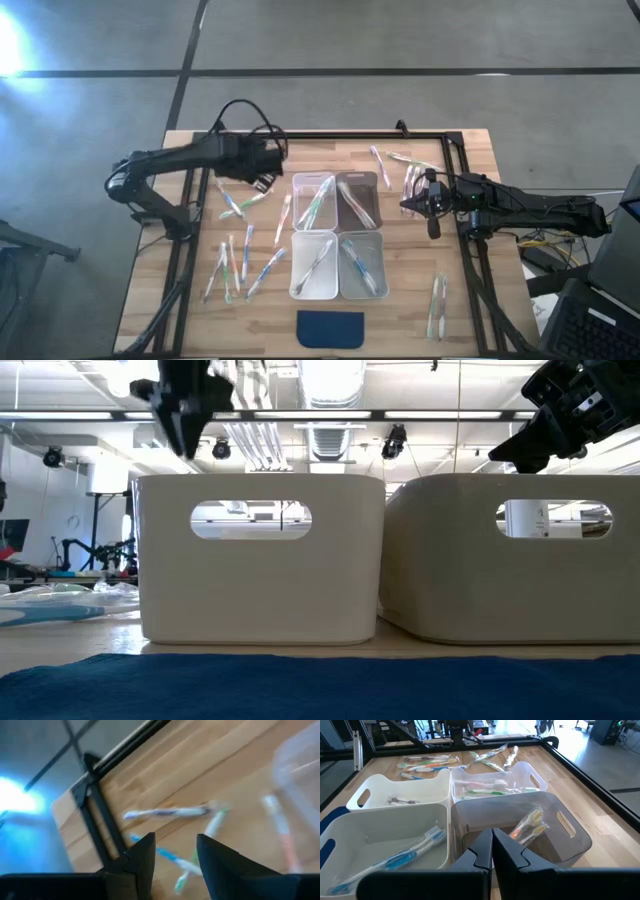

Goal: Pick & Place Toothbrushes
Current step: Put the violet toothbrush into the white bin

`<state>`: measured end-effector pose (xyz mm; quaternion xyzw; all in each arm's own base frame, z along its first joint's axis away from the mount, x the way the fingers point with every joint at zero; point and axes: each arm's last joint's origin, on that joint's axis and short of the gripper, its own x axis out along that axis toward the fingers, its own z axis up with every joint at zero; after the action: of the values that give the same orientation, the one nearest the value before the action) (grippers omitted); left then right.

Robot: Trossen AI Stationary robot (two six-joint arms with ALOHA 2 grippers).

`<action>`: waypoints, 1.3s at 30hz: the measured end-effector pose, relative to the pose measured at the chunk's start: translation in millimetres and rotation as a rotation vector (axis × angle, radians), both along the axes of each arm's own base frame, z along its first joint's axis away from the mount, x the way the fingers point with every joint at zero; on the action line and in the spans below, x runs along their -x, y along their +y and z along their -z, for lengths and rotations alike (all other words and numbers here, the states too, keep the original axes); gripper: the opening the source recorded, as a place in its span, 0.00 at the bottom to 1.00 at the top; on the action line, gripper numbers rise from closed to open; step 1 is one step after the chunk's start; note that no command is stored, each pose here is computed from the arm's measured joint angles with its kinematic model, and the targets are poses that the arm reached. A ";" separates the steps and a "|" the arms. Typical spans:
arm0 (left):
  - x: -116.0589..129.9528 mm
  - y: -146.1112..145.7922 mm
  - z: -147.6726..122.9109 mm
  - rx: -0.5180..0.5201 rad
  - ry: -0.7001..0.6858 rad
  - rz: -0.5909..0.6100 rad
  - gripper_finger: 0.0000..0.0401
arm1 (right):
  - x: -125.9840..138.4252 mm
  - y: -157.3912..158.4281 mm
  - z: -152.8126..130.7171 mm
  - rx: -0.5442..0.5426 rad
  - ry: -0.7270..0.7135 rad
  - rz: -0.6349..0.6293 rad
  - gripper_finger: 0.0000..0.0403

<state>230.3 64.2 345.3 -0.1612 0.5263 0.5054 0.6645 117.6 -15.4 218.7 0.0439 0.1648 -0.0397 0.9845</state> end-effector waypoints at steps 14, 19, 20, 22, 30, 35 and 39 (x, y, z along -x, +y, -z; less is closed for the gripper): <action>39.2 74.3 46.5 0.207 0.129 -0.237 0.32 | 0.0 0.0 0.0 0.000 0.000 0.000 0.02; 37.0 82.8 56.0 0.272 0.126 -0.051 0.32 | 0.0 0.0 0.0 0.001 0.000 0.000 0.02; 35.7 83.7 56.7 0.272 0.140 0.014 0.32 | 0.0 0.0 0.0 0.001 0.000 0.000 0.02; 32.9 85.6 57.3 0.268 0.176 0.167 0.31 | 0.0 0.0 0.0 0.000 0.000 0.000 0.02; 27.1 82.6 77.8 0.315 0.410 0.810 0.31 | 0.0 0.0 0.0 0.000 0.000 0.000 0.02; 30.7 77.6 99.3 0.366 0.521 1.017 0.31 | 0.0 0.0 0.0 0.000 0.000 0.000 0.02; 31.9 76.3 113.1 0.375 0.602 1.207 0.31 | 0.0 0.0 0.0 0.000 0.000 0.000 0.02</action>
<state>198.3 140.6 232.2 0.1944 0.7633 -0.0288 0.6154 117.6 -15.4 218.7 0.0439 0.1649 -0.0397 0.9845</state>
